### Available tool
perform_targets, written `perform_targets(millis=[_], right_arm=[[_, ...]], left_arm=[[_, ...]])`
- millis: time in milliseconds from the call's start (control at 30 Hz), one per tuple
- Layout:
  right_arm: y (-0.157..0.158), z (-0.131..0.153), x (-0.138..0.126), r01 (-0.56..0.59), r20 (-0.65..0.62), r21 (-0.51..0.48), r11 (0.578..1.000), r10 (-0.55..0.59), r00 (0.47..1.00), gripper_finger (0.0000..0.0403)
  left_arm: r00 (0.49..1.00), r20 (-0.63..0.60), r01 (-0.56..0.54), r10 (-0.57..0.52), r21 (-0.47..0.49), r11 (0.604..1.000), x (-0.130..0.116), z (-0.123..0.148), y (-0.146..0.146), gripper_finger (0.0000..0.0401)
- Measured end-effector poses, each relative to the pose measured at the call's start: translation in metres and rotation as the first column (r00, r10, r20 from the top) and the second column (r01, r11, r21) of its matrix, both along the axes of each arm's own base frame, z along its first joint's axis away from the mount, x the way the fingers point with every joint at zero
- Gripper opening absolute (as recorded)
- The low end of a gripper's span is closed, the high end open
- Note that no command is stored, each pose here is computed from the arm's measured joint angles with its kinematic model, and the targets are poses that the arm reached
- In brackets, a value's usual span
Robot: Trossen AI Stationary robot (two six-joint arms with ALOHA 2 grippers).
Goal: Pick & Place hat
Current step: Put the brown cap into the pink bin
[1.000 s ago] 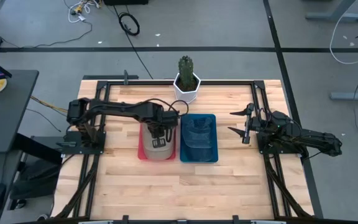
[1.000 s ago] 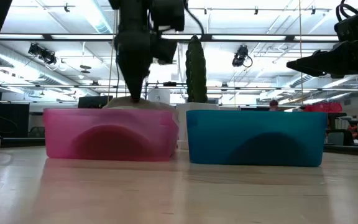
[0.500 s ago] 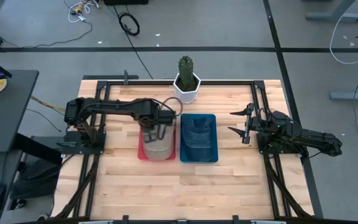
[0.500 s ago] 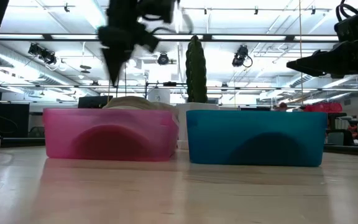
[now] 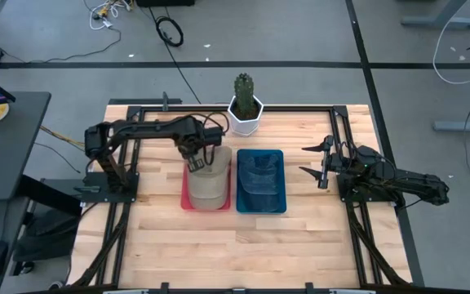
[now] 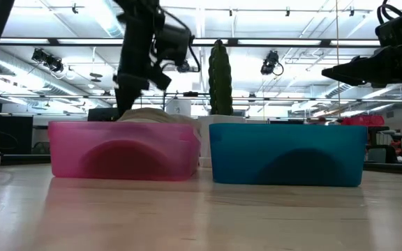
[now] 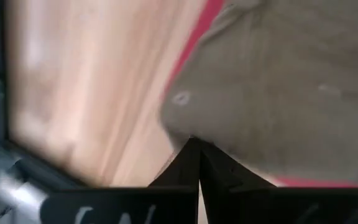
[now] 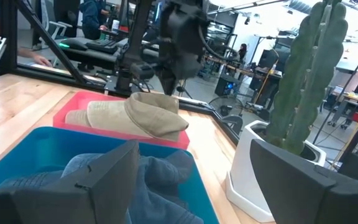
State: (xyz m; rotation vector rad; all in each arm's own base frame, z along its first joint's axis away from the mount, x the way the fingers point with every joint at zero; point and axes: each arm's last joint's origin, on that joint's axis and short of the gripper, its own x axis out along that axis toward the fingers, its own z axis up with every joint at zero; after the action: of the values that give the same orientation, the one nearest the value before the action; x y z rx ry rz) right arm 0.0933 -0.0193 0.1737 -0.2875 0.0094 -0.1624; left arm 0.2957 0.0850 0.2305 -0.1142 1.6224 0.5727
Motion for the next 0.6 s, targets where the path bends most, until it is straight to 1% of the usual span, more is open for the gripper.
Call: perform_targets(millis=[100,233,467,600], right_arm=[[0.0,0.0,0.0,0.0,0.0,0.0,1.0,0.0,1.0,0.0312],[0.0,0.0,0.0,0.001,0.0,0.0,1.0,-0.001,1.0,0.0312],[0.0,0.0,0.0,0.001,0.0,0.0,1.0,-0.001,1.0,0.0312],[0.0,0.0,0.0,0.0,0.0,0.0,1.0,0.0,1.0,0.0312]], left_arm=[[0.995,0.086,0.05,-0.042,-0.094,0.994,0.004,-0.018,0.004,0.0002],[0.987,0.153,0.07,-0.051,-0.125,0.99,0.005,-0.037,0.0,0.0002],[0.989,0.135,0.074,-0.056,-0.132,0.988,-0.006,-0.064,-0.006,0.0003],[0.993,0.112,0.049,-0.035,-0.119,0.992,-0.009,-0.063,-0.007,0.0005]])
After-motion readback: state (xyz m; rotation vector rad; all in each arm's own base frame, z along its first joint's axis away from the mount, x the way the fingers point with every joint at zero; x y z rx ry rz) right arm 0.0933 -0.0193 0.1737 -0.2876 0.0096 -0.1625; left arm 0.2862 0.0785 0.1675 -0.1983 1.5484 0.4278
